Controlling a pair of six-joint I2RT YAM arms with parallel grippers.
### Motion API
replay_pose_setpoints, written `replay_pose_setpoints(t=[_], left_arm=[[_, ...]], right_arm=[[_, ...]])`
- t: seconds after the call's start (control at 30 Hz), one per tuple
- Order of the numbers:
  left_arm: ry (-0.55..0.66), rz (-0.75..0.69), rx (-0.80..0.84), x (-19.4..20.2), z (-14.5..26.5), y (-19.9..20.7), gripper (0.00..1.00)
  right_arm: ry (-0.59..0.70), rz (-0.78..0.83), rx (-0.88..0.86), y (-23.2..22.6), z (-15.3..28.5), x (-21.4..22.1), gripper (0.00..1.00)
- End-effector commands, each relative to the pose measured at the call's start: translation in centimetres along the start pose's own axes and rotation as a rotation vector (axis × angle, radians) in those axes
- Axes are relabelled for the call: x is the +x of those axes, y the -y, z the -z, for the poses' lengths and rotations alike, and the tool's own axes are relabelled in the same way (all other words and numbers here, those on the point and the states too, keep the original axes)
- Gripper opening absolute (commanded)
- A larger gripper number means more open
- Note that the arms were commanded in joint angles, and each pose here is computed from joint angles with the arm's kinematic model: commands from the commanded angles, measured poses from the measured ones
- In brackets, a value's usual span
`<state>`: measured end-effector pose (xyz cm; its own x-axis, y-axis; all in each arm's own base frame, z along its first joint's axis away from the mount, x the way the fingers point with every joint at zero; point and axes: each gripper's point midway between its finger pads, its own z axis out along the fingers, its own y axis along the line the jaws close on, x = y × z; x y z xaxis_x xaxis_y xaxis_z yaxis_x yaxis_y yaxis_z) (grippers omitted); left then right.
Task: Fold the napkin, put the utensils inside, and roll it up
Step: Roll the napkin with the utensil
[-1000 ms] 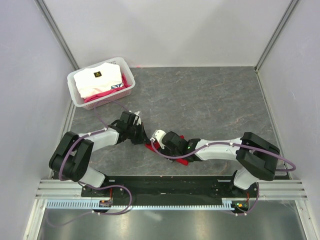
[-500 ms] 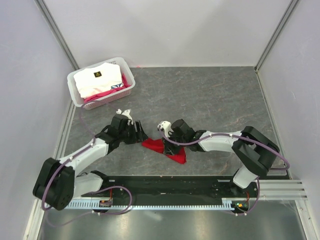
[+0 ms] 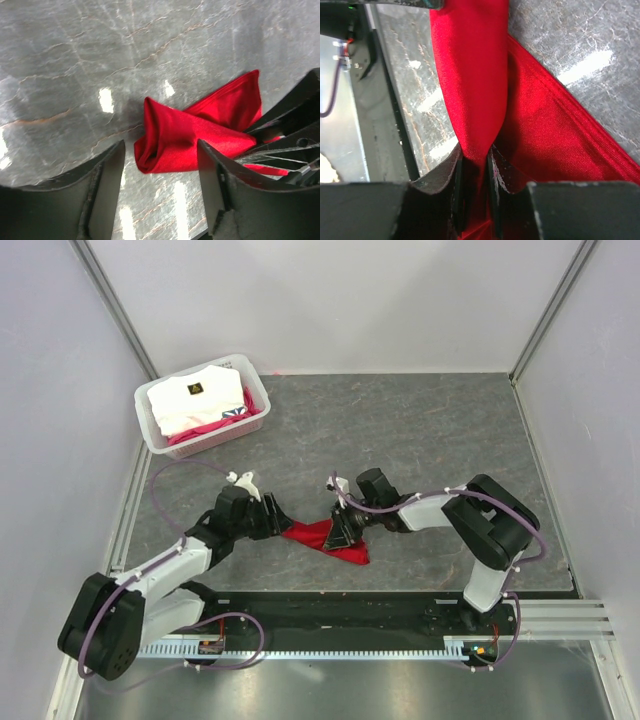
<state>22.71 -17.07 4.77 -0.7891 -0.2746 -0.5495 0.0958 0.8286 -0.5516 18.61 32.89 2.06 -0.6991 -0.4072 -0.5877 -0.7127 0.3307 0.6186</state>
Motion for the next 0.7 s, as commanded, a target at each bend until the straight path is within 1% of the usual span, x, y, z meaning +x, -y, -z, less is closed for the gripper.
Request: replay_pose_setpoints(t=[0.0, 0.03, 0.1, 0.2, 0.23, 0.27, 0.3, 0.33, 0.37, 0.4, 0.47, 0.5, 0.53, 0.6, 0.63, 0.67], left_arm=[[0.053, 0.011, 0.083, -1.2, -0.6, 1.6, 0.59], [0.035, 0.015, 0.089, -0.8, -0.8, 1.6, 0.55], [0.011, 0.02, 0.09, -0.2, -1.1, 1.4, 0.52], [-0.024, 0.031, 0.08, 0.8, -1.8, 0.8, 0.4], [-0.033, 0.034, 0.078, 1.0, -2.0, 0.7, 0.31], [-0.051, 0.036, 0.067, 1.4, -2.3, 0.4, 0.26], [-0.058, 0.035, 0.062, 1.5, -2.4, 0.3, 0.21], [-0.079, 0.031, 0.043, 1.8, -2.4, 0.0, 0.13], [-0.086, 0.029, 0.035, 1.5, -2.7, 0.1, 0.09], [-0.092, 0.024, 0.021, 1.5, -2.7, -0.1, 0.04], [-0.12, 0.012, -0.005, 1.4, -2.9, -0.3, 0.02], [-0.132, 0.007, -0.012, 1.4, -2.9, -0.3, 0.02], [-0.132, -0.002, -0.009, 0.9, -2.9, 0.1, 0.02], [-0.175, 0.003, -0.032, 1.5, -2.9, -0.3, 0.02], [-0.171, -0.002, -0.027, 1.0, -3.1, 0.1, 0.02], [-0.208, 0.005, -0.05, 1.7, -2.9, -0.3, 0.02]], right_arm=[[-0.099, -0.105, -0.021, 1.2, -0.2, 4.1, 0.22], [-0.102, -0.112, -0.026, 1.2, -0.2, 4.1, 0.21], [-0.1, -0.117, -0.027, 1.5, -0.2, 4.1, 0.22], [-0.104, -0.122, -0.024, 1.7, -0.2, 4.1, 0.22], [-0.102, -0.119, -0.022, 1.7, -0.2, 3.9, 0.24], [-0.105, -0.12, -0.01, 1.8, -0.1, 3.8, 0.26], [-0.101, -0.115, -0.003, 1.8, -0.1, 3.5, 0.28], [-0.101, -0.113, 0.006, 1.9, 0.0, 3.3, 0.33], [-0.1, -0.103, 0.028, 1.9, 0.3, 2.8, 0.36], [-0.1, -0.099, 0.043, 2.0, 0.5, 2.6, 0.44], [-0.092, -0.081, 0.082, 1.9, 1.2, 1.7, 0.53], [-0.08, -0.068, 0.094, 1.8, 1.5, 1.0, 0.6], [-0.075, -0.056, 0.106, 1.6, 1.8, 0.6, 0.62], [-0.067, -0.01, 0.166, 1.2, 2.6, -0.5, 0.67], [-0.066, 0.011, 0.2, 1.2, 2.9, -0.8, 0.68], [-0.073, 0.048, 0.221, 0.3, 3.2, -1.0, 0.69]])
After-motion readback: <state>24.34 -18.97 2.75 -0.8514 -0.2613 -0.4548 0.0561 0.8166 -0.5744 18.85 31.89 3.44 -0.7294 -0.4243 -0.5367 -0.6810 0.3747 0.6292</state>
